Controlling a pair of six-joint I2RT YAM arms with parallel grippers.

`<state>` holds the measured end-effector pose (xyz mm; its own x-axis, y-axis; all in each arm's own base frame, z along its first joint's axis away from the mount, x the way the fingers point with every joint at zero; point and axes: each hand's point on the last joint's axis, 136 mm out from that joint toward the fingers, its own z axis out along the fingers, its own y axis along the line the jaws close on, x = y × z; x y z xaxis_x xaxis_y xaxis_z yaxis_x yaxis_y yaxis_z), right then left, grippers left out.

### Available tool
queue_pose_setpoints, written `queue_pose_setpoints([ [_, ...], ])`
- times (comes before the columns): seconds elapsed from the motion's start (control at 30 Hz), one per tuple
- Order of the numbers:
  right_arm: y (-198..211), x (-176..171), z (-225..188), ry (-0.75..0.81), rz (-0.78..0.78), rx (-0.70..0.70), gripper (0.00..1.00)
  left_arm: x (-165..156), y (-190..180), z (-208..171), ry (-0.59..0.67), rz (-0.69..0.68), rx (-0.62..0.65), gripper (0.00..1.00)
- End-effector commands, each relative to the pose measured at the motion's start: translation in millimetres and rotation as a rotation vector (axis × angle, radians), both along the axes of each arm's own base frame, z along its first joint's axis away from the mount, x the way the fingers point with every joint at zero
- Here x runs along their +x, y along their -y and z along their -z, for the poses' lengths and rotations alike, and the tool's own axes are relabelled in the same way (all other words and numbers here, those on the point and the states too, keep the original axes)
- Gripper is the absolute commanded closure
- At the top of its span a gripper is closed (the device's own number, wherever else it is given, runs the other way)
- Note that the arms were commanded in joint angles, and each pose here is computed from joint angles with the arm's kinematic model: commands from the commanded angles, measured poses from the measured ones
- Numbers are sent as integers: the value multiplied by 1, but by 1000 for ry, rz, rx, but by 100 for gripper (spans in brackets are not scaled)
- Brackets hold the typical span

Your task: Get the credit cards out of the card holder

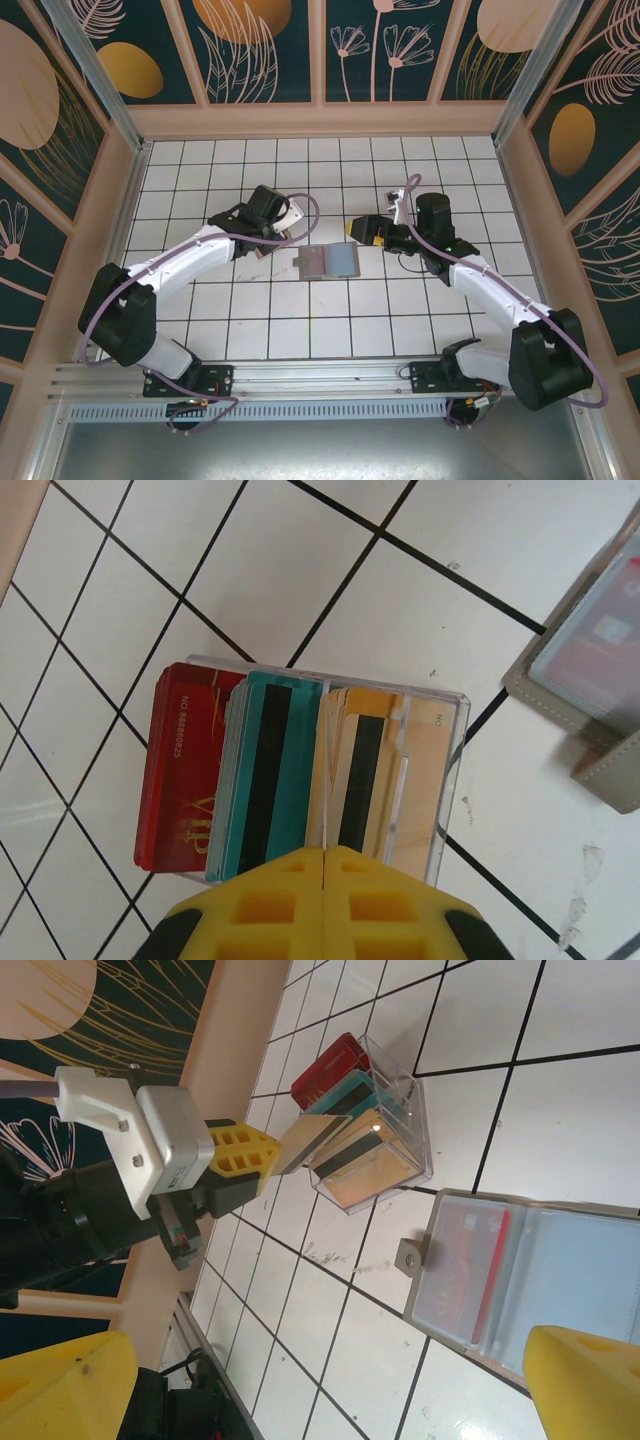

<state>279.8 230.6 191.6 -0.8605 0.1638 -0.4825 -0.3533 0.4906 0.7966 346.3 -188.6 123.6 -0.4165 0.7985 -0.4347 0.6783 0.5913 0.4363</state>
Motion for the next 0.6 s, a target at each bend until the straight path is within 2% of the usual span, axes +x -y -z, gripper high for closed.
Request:
queue_pose_setpoints([
  [0.0, 1, 6, 2, 30, 0, -5, 1, 2, -1, 12, 22, 43, 53, 100],
  [0.3, -1, 11, 4, 16, 0, -10, 1, -6, -2, 36, -10, 57, 51, 100],
  [0.47, 0, 12, 5, 10, -1, -9, 1, -2, -8, 43, 16, 29, 73, 99],
  [0.5, 0, 12, 6, 8, -1, -10, 1, -2, -10, 44, 23, 23, 79, 92],
  [0.53, 0, 12, 5, 9, -2, -9, 1, 0, -11, 42, 34, 16, 83, 79],
  [0.57, 0, 12, 6, 7, -1, -10, 1, 2, -13, 41, 47, 7, 86, 73],
])
